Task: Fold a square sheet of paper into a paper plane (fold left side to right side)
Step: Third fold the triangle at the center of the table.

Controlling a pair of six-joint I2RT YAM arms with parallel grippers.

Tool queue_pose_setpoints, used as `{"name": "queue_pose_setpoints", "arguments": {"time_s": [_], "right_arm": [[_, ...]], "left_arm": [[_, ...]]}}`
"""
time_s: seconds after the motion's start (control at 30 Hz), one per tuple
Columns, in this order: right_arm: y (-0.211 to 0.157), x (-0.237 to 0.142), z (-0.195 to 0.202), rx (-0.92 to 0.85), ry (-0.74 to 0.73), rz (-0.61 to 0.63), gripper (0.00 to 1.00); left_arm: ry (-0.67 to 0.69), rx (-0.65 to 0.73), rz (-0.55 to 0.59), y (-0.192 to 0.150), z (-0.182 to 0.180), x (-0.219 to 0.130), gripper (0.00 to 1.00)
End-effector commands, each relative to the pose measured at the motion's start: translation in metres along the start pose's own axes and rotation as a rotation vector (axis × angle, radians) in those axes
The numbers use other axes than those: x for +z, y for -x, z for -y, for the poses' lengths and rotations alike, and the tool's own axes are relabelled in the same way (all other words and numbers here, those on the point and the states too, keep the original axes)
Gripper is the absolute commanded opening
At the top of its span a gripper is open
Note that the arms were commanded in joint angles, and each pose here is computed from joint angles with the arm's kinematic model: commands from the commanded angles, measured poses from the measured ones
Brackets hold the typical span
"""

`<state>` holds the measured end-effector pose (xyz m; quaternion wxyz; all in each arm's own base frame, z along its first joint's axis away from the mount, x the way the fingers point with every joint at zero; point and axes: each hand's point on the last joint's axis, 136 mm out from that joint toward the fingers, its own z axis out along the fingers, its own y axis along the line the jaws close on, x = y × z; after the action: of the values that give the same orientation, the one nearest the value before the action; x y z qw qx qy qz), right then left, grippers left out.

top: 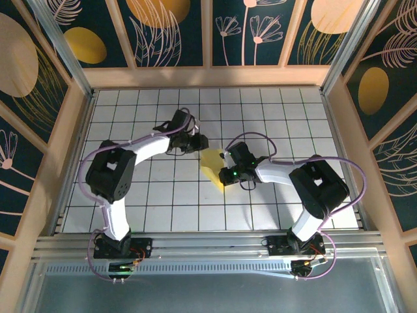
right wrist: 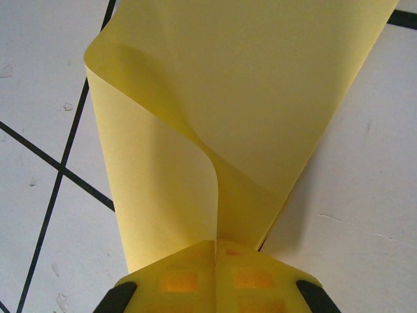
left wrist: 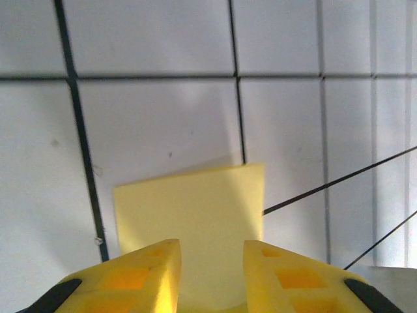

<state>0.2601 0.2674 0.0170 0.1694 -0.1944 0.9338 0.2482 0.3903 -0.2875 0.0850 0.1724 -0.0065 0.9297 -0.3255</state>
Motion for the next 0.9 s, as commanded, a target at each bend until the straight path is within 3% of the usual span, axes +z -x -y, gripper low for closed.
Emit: {"name": "queue_pose_setpoints", "arguments": {"time_s": [0.0, 0.17, 0.23, 0.43, 0.87], "right_arm": [[-0.029, 0.009, 0.018, 0.033, -0.051, -0.106, 0.0], [-0.03, 0.01, 0.017, 0.035, -0.047, -0.112, 0.0], [-0.03, 0.01, 0.017, 0.035, -0.049, -0.113, 0.0], [-0.03, 0.012, 0.018, 0.034, -0.055, -0.124, 0.0], [-0.03, 0.012, 0.018, 0.033, -0.059, -0.132, 0.0]], "left_arm": [[-0.027, 0.033, 0.067, 0.007, 0.013, -0.032, 0.27], [-0.148, -0.001, 0.054, -0.032, 0.017, -0.05, 0.2], [-0.188, -0.035, 0.009, -0.061, 0.011, -0.047, 0.19], [-0.255, -0.075, -0.077, -0.106, 0.017, -0.031, 0.17], [-0.249, -0.096, -0.129, -0.107, 0.021, 0.008, 0.17]]}}
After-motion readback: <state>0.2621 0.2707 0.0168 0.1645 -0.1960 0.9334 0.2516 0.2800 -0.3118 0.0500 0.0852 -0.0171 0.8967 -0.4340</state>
